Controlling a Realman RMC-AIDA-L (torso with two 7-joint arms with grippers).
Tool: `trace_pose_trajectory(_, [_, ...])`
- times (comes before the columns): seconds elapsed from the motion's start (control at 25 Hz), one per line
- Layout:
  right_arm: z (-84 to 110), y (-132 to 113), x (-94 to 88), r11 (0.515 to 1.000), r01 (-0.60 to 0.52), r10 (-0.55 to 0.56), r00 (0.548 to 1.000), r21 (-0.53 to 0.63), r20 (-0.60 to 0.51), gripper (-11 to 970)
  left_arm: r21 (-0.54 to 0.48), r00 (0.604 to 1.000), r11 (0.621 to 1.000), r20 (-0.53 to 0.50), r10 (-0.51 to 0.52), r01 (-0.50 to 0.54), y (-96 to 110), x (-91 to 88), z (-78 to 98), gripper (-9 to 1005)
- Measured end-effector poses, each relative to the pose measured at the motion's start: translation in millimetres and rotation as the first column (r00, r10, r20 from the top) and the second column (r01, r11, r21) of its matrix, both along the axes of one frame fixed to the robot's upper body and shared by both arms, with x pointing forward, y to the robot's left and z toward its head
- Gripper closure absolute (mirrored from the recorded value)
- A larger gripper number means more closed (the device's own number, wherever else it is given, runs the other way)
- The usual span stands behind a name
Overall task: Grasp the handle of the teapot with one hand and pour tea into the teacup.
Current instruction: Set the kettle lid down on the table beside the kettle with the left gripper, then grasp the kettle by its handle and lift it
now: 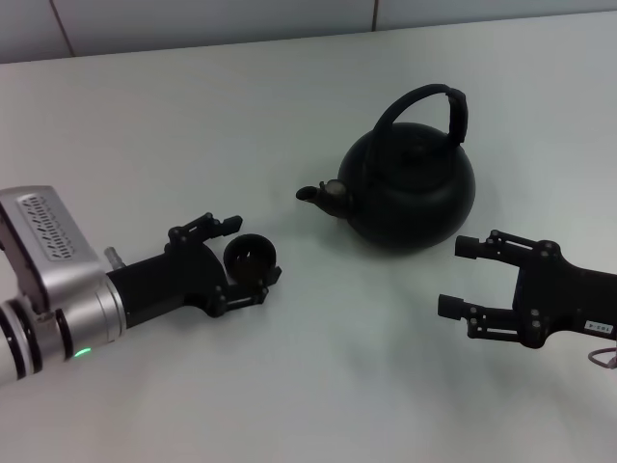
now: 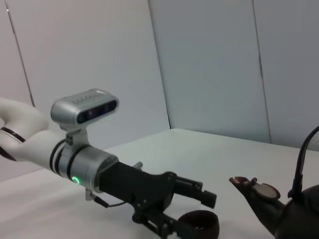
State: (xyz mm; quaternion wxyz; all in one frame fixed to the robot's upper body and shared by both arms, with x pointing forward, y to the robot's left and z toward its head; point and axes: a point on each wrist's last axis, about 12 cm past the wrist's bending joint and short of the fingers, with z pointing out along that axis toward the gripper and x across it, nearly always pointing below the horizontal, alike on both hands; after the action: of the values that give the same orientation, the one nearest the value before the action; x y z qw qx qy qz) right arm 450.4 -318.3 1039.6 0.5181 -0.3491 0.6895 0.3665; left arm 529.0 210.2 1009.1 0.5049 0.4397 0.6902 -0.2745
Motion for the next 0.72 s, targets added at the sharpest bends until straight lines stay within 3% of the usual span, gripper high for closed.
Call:
trace_pose_trajectory(0.16, [0.0,0.0,-0.1,1.0,0.0,0.0,1.0,0.0,0.0,148,-0.095,0.999,0.995,0.038,-0.012,0.016,12.2,-8.0,9.8,132])
trace_pose_trajectory(0.44, [0.0,0.0,-0.1,1.0,0.0,0.0,1.0,0.001,-0.001,148,-0.239,0.992,0.967,0.115,-0.059,0.085,68.0,-45.7,35.0,136])
trace_pose_trajectory(0.72, [1.4,1.9,2.6,1.0,-0.01,0.01,1.0,0.003,0.005,149,-0.198,0.999,0.98,0.043,-0.009,0.018,119.5,-84.0,36.5,136])
